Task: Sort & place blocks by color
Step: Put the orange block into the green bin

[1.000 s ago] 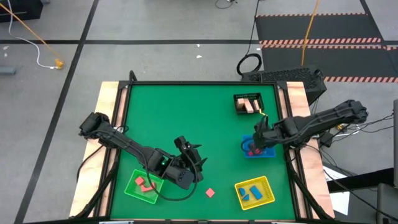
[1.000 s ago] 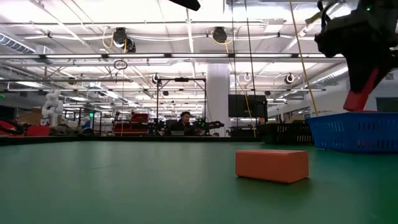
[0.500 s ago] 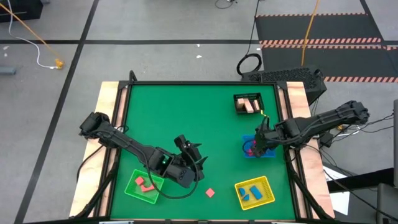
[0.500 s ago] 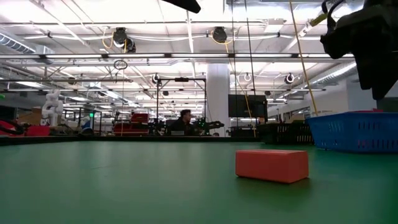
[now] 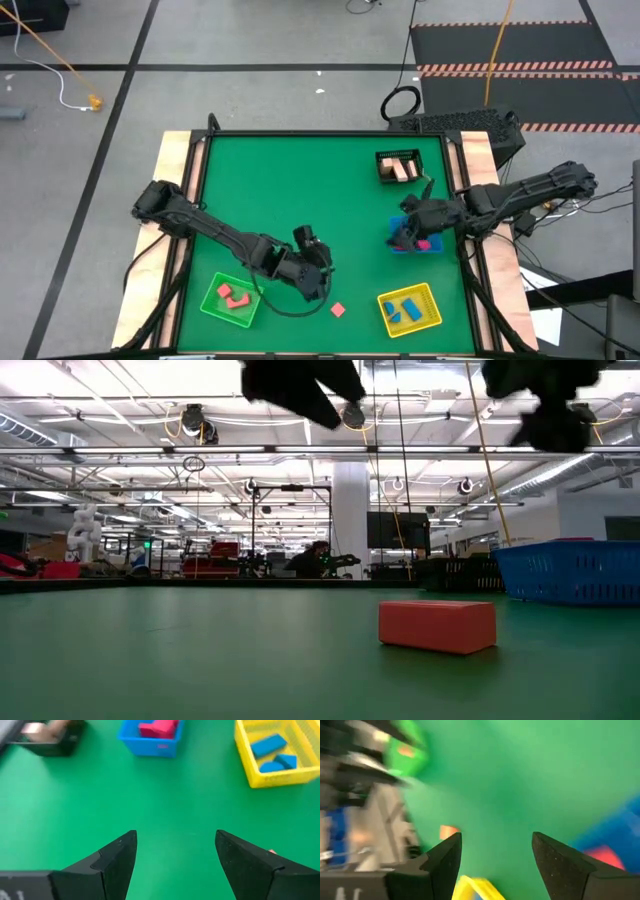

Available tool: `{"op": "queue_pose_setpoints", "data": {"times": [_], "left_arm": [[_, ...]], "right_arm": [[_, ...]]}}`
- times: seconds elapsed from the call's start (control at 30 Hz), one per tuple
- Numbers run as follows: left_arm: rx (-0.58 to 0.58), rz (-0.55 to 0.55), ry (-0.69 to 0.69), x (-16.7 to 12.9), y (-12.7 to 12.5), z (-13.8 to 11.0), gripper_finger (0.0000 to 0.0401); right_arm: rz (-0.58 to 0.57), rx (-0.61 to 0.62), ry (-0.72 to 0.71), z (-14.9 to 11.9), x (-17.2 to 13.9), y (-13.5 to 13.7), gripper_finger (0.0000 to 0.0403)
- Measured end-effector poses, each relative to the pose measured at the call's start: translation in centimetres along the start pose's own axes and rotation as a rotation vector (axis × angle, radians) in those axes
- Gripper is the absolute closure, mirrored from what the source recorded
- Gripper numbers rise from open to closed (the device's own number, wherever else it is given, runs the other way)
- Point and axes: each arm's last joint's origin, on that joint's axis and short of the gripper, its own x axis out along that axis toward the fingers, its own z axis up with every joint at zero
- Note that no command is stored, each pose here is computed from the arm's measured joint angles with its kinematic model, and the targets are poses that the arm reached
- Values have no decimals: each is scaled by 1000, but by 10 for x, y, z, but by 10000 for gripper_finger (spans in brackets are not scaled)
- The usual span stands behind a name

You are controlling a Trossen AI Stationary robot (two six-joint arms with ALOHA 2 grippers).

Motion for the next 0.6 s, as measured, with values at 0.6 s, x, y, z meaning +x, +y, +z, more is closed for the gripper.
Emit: {"op": "queue_pose_setpoints", "data": {"times": [0.6], "left_arm": [[191, -241, -86, 40, -1, -35, 130]], "right_arm": [[389, -280, -272, 20, -11, 40, 172]]}}
